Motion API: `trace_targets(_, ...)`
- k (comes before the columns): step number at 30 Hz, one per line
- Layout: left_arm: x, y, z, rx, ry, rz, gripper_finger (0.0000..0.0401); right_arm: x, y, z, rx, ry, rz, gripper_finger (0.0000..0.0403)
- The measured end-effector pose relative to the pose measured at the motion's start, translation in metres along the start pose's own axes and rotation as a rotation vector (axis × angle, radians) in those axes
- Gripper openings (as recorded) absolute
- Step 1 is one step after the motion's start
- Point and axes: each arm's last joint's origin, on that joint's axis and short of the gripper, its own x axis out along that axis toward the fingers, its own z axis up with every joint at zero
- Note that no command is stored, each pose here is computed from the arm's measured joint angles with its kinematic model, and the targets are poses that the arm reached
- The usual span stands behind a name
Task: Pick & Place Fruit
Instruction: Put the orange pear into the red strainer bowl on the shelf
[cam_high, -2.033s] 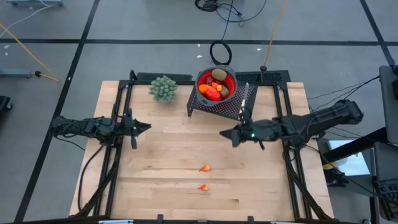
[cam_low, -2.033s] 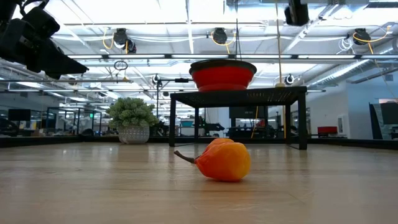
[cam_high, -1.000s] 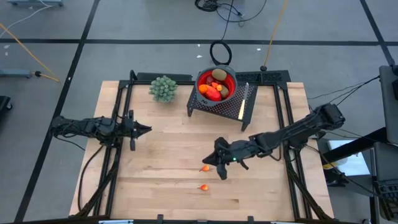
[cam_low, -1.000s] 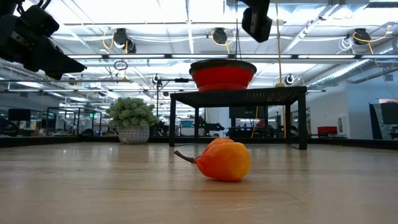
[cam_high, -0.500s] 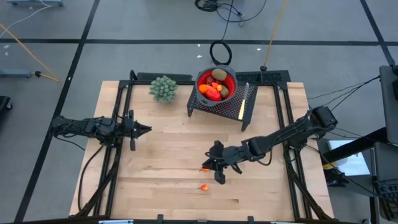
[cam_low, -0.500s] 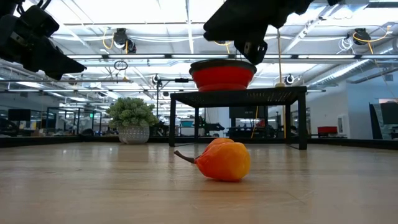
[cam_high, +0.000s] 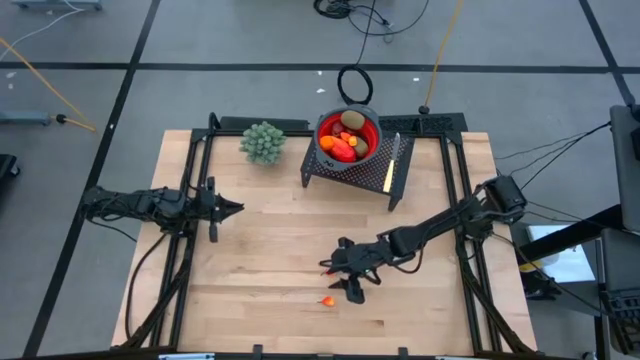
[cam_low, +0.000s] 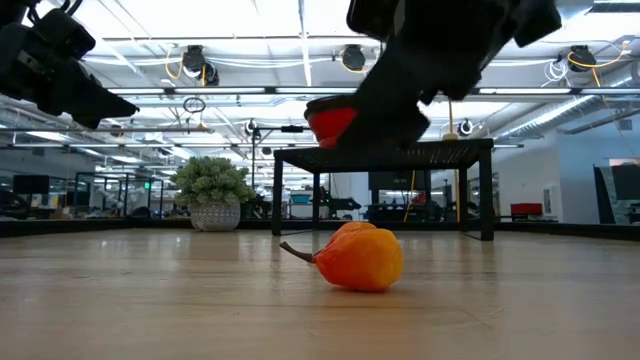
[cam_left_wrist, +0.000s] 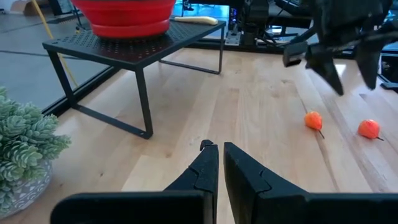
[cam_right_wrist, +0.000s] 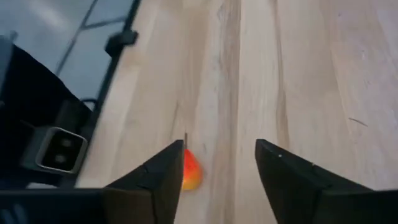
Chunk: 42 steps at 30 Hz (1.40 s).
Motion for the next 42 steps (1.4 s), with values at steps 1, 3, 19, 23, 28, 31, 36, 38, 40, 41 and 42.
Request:
trace_targets(1,0.0,0.0,0.0,-0.008,0.0,0.0,0.0026,0.003,-0.002,-0.002,-0.01,0.006,-0.005,0.0201)
trace_targets(3,0.0,0.0,0.0,-0.013,0.0,0.0,0.0026,0.008,-0.005,-0.006,-0.029,0.026,-0.016,0.0208)
trace_targets(19,0.0,0.0,-0.001,-0.039,0.005,0.001,0.0026,0.018,-0.03,-0.015,-0.137,0.103,-0.156,0.0233)
trace_targets(23,0.0,0.0,-0.001,-0.039,0.005,0.001,0.0026,0.02,-0.031,-0.017,-0.14,0.112,-0.158,0.024)
trace_targets(28,0.0,0.0,0.0,-0.033,0.005,0.002,0.0026,0.029,-0.034,-0.025,-0.143,0.13,-0.161,0.0248)
trace_targets(31,0.0,0.0,-0.001,-0.033,0.005,0.002,0.0026,0.038,-0.038,-0.033,-0.141,0.158,-0.173,0.0251)
trace_targets(36,0.0,0.0,-0.001,-0.033,0.006,0.002,0.0026,0.041,-0.04,-0.035,-0.132,0.163,-0.176,0.025)
trace_targets(38,0.0,0.0,-0.001,-0.033,0.006,0.003,0.0026,0.041,-0.04,-0.035,-0.137,0.162,-0.175,0.0246)
trace_targets(40,0.0,0.0,-0.001,-0.033,0.006,0.003,0.0026,0.041,-0.04,-0.035,-0.137,0.163,-0.176,0.0239)
trace_targets(41,0.0,0.0,-0.001,-0.033,0.005,0.002,0.0026,0.041,-0.04,-0.035,-0.137,0.163,-0.176,0.0234)
trace_targets(42,0.0,0.0,-0.001,-0.033,0.006,0.003,0.0026,0.041,-0.04,-0.035,-0.137,0.163,-0.177,0.0228)
